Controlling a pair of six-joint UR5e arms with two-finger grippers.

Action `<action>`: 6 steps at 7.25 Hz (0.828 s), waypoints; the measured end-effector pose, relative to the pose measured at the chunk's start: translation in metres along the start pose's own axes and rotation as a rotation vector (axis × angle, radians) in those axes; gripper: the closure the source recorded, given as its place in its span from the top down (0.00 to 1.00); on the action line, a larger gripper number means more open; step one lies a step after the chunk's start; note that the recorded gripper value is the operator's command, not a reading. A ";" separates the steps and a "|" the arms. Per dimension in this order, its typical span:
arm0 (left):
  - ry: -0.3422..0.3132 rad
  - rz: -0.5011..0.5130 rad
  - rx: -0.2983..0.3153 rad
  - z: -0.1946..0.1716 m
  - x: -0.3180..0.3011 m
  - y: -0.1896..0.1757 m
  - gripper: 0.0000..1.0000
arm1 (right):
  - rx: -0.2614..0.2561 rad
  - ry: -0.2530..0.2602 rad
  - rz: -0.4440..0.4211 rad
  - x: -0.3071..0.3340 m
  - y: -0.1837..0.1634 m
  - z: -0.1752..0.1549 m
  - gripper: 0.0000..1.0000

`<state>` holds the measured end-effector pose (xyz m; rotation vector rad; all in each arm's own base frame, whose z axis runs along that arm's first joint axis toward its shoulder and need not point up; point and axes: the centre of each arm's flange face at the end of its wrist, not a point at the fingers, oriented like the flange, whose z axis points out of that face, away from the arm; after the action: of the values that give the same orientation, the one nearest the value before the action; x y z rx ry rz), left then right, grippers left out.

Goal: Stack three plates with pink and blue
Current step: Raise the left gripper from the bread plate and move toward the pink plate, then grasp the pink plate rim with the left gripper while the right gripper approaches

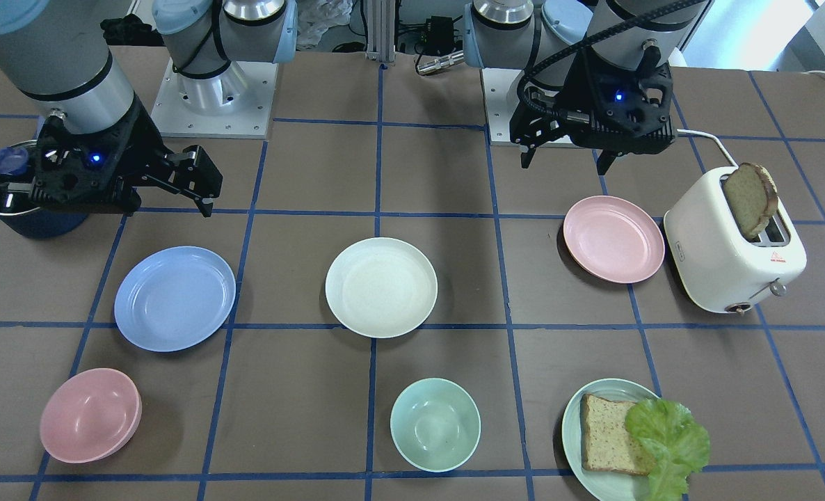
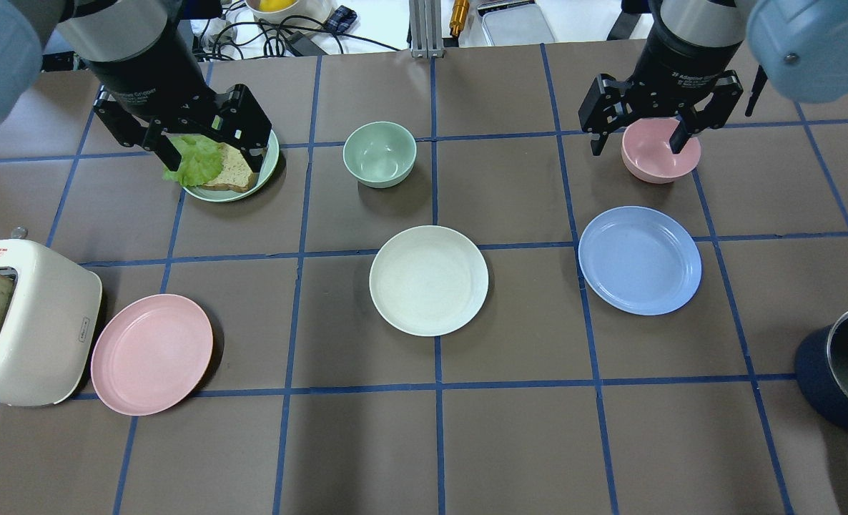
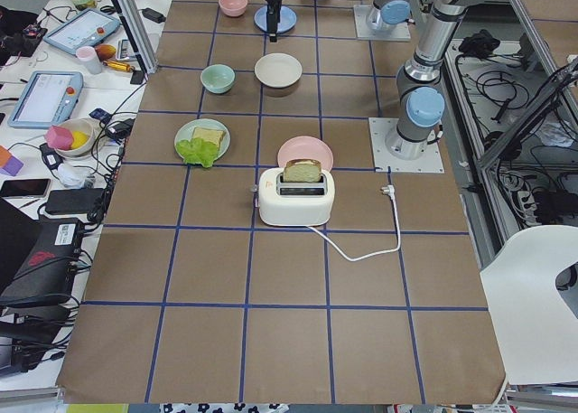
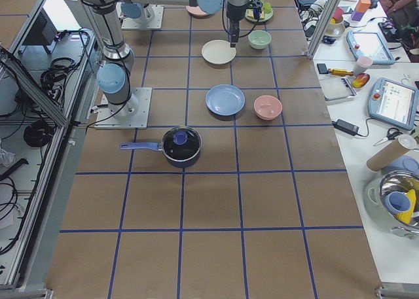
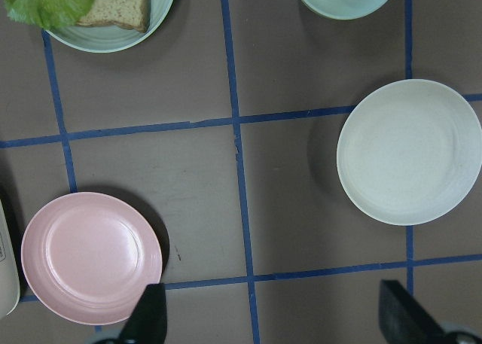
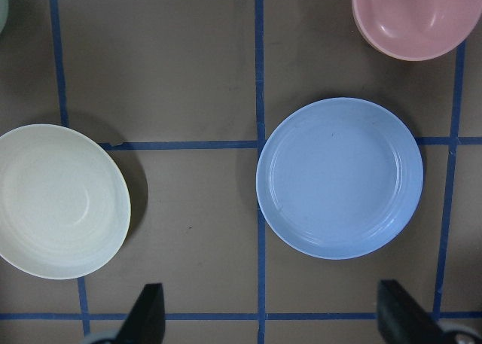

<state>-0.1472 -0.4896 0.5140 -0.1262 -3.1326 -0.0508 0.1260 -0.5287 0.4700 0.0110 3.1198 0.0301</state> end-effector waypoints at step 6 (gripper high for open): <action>-0.076 -0.040 -0.192 0.209 -0.079 0.034 1.00 | -0.003 0.004 0.000 0.000 0.000 0.001 1.00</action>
<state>-0.0662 -0.4549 0.3058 -0.0674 -3.1991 -0.3561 0.1257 -0.5287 0.4690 0.0107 3.1233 0.0341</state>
